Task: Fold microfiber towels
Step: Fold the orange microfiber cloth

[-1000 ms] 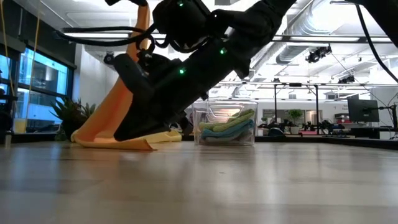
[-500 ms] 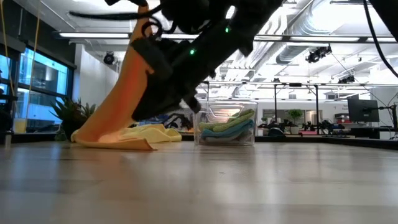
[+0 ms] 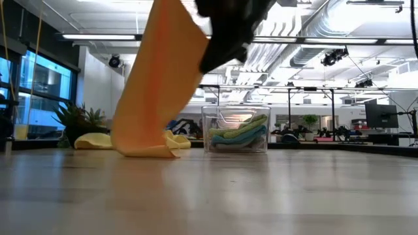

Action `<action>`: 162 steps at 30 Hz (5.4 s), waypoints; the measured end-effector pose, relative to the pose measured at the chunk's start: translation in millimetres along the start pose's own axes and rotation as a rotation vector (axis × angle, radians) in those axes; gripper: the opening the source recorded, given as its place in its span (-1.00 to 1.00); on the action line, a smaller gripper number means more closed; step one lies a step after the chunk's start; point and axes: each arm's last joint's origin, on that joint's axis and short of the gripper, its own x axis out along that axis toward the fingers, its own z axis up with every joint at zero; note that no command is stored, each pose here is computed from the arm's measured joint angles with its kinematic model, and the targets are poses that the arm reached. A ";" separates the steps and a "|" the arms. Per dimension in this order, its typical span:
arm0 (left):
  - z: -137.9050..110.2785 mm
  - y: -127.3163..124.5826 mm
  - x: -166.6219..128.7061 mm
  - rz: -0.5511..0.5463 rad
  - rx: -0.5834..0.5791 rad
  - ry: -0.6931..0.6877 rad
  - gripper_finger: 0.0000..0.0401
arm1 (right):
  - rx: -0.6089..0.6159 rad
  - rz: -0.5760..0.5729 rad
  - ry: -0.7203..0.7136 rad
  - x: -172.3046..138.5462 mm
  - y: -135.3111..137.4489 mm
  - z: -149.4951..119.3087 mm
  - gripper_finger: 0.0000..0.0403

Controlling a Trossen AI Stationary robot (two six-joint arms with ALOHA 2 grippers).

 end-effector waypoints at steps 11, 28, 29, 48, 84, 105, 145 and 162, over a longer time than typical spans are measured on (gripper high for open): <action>-15.2 -19.1 16.4 0.032 0.000 -0.025 -1.00 | -0.029 0.048 0.071 -89.7 0.5 -11.3 -1.00; 7.1 -17.1 11.1 0.152 -0.097 -0.391 -1.00 | -0.028 0.071 -0.059 -177.5 -36.0 -17.9 -1.00; 9.3 -16.3 10.4 0.166 -0.088 -0.411 -1.00 | -0.033 0.068 -0.062 -179.6 -38.5 -18.0 -1.00; -24.6 -22.7 50.7 0.328 -0.061 -0.305 -1.00 | -0.118 0.075 -0.074 -207.5 -59.7 -4.7 -1.00; -158.0 -101.5 34.2 -0.100 -0.050 0.313 -1.00 | -0.177 0.293 0.205 -65.1 47.8 -7.5 -1.00; -282.2 -183.7 78.3 -0.273 0.165 0.951 -1.00 | -0.072 0.598 0.284 42.8 128.3 -40.0 -1.00; -288.6 -153.1 40.6 -0.328 0.413 1.020 -0.12 | 0.042 0.568 0.569 38.2 158.7 -79.9 0.09; -281.8 -136.5 52.0 -0.279 0.073 0.425 -0.13 | 0.414 0.134 0.231 -40.8 30.3 -117.8 -0.35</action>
